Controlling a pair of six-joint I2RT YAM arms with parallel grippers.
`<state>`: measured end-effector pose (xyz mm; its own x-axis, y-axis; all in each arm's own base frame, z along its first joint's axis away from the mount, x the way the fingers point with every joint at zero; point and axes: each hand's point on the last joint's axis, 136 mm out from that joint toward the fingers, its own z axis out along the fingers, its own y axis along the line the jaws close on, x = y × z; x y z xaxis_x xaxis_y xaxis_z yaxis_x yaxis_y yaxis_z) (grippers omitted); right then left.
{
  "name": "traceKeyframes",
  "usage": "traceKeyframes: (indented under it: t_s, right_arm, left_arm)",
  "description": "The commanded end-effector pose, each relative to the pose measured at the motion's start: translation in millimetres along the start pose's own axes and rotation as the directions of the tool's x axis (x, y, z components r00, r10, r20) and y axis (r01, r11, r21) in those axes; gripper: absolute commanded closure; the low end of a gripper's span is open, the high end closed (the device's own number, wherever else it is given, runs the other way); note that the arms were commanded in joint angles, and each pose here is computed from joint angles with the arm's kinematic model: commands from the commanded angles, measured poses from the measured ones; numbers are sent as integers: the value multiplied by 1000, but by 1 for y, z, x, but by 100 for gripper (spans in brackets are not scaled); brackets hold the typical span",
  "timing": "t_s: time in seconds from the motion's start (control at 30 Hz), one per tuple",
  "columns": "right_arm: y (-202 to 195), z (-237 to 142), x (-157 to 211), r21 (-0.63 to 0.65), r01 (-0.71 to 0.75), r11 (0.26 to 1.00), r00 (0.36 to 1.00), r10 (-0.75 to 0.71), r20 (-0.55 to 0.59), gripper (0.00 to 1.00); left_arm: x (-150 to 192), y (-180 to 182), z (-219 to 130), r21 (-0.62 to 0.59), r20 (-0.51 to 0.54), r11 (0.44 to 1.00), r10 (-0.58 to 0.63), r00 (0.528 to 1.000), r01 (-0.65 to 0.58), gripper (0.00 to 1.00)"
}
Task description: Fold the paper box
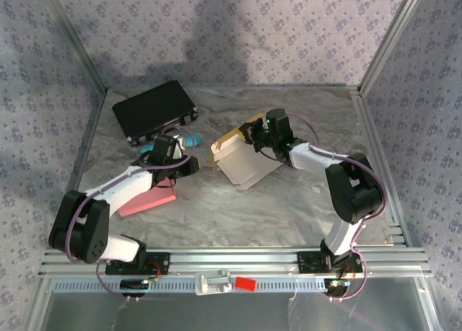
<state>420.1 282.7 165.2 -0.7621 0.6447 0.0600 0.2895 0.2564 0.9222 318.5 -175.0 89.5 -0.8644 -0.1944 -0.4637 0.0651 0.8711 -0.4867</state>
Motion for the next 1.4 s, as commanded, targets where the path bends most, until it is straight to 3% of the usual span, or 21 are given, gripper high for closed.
traceKeyframes:
  t_s: [0.0,0.23,0.53,0.9,1.37]
  right_arm:
    - [-15,8,0,77,-2,997,999,5,-39,100]
    - [-23,19,-4,137,-29,990,996,40,-80,100]
    - [-12,28,-7,121,-35,992,994,48,-101,100]
    - [-10,33,-7,107,-56,993,992,68,-107,100]
    - [-11,36,-8,92,-74,993,988,85,-131,100]
  left_arm:
    - [-24,-18,3,52,59,989,138,989,-142,63]
    - [-33,-35,12,105,61,927,356,933,-360,60]
    - [-27,-51,25,175,58,845,504,862,-506,56]
    - [-29,-60,37,144,60,815,559,827,-562,58]
    - [-41,-76,41,164,113,803,562,819,-573,65]
